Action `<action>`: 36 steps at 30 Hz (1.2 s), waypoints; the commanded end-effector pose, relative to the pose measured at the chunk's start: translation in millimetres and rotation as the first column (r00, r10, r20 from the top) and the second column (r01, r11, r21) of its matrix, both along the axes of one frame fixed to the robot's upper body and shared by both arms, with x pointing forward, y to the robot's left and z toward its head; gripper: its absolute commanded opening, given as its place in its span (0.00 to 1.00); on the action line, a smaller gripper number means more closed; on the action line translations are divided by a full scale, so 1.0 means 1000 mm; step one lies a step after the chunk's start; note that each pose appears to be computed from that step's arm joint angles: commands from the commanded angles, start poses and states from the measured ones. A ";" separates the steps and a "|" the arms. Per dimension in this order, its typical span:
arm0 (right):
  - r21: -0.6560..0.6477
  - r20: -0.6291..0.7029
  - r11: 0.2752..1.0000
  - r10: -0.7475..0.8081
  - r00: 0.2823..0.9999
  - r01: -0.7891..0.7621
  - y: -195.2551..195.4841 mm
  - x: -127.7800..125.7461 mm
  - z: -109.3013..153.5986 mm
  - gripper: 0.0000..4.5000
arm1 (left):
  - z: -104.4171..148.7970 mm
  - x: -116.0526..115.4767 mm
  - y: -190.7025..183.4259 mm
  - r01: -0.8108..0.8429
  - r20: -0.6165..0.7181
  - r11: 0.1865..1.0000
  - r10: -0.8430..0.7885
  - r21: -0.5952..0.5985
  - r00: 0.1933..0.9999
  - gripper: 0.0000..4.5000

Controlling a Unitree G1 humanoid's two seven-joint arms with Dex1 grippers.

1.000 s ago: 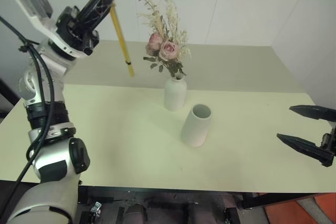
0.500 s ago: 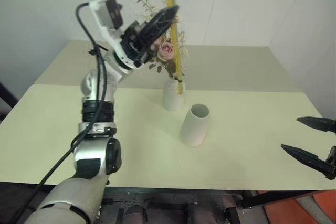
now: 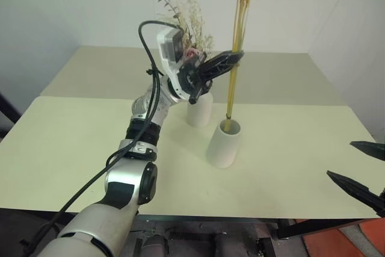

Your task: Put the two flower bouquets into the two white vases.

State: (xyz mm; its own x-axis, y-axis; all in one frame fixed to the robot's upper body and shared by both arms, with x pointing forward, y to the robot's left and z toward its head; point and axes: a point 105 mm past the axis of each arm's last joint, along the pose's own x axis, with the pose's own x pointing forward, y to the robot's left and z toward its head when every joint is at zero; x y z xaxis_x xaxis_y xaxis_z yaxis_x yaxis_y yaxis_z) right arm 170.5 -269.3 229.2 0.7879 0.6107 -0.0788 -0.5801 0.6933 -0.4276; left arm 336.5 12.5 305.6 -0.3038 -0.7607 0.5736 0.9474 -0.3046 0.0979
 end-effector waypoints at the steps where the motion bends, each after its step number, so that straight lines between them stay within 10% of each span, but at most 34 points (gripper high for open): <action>1: -0.027 0.061 1.000 0.004 0.998 -0.002 0.003 -0.006 0.010 1.00 | 0.005 -0.002 -0.009 0.021 0.052 0.999 -0.019 -0.027 0.998 0.00; 13: -0.032 0.053 0.999 -0.001 0.999 0.003 0.003 -0.005 0.009 1.00 | -0.030 -0.001 -0.027 -0.012 0.106 0.993 0.000 0.120 0.994 0.00; 27: -0.042 0.055 0.999 0.008 0.998 -0.005 -0.001 0.006 0.011 1.00 | -0.037 -0.001 -0.002 -0.144 0.202 0.964 0.099 0.222 0.974 0.91; 36: -0.037 0.048 0.999 0.032 0.998 -0.031 -0.001 0.016 0.010 1.00 | -0.004 -0.028 0.049 -0.309 0.304 0.946 0.266 0.102 0.915 0.91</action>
State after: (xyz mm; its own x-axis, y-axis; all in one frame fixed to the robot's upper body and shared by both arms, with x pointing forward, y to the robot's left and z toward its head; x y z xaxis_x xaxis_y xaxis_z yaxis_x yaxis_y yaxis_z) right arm 186.0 -271.5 232.5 0.7758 0.6268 -0.0722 -0.5881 0.6770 -0.4425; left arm 318.7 57.8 282.6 -0.1780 -0.9195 0.3504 0.9570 -0.0789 0.2791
